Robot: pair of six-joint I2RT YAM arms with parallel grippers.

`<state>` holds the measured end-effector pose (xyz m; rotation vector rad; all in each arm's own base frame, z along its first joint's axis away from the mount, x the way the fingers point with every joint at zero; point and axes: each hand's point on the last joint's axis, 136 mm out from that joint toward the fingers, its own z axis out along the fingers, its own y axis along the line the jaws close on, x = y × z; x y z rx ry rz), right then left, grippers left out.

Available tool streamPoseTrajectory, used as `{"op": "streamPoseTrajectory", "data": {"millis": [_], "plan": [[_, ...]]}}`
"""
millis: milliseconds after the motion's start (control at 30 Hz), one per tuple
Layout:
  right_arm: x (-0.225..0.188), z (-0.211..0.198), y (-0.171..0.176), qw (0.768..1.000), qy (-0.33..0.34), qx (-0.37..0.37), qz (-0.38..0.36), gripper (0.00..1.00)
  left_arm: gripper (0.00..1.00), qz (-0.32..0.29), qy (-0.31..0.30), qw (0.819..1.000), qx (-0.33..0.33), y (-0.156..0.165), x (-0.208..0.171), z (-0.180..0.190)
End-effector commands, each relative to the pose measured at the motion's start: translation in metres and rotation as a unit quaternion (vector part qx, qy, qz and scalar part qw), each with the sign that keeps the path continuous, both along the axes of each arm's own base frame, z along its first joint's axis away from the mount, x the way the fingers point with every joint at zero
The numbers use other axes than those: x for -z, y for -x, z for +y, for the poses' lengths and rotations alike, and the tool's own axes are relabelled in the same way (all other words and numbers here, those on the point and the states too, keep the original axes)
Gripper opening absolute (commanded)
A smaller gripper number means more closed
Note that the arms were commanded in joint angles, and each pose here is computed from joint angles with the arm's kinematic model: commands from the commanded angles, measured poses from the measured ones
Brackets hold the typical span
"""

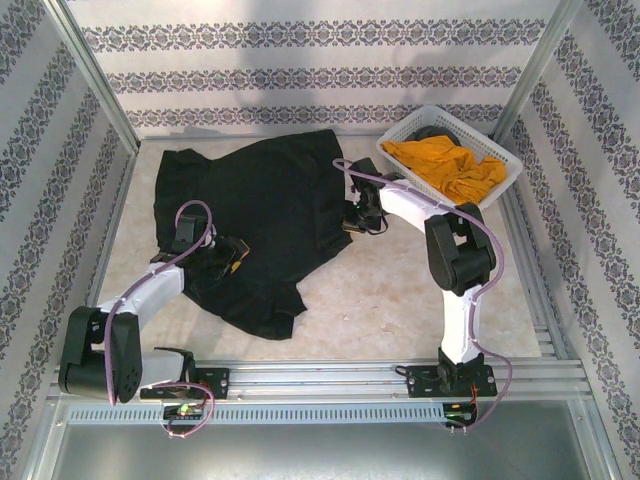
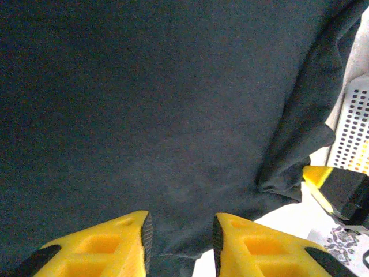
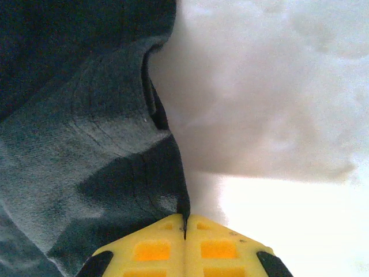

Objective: Fold and stack the t-shirts

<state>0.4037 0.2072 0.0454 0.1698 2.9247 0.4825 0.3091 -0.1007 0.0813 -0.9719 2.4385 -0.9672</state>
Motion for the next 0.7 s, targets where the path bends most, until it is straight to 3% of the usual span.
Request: {"op": "streamPoseTrajectory", "data": {"millis": [0,433,667], "plan": [[-0.019,-0.018,-0.003,1.0,0.015,0.009,-0.019,0.02,0.35,-0.017,0.0,1.0,0.004,-0.01,-0.008,-0.005],[0.003,-0.019,0.003,1.0,-0.006,0.015,0.021,0.11,0.33,0.154,-0.097,0.983,0.002,0.042,0.081,0.012],[0.017,-0.019,0.0,0.999,-0.006,0.015,0.035,0.19,0.32,0.176,-0.117,0.977,-0.019,0.054,0.097,0.022]]}}
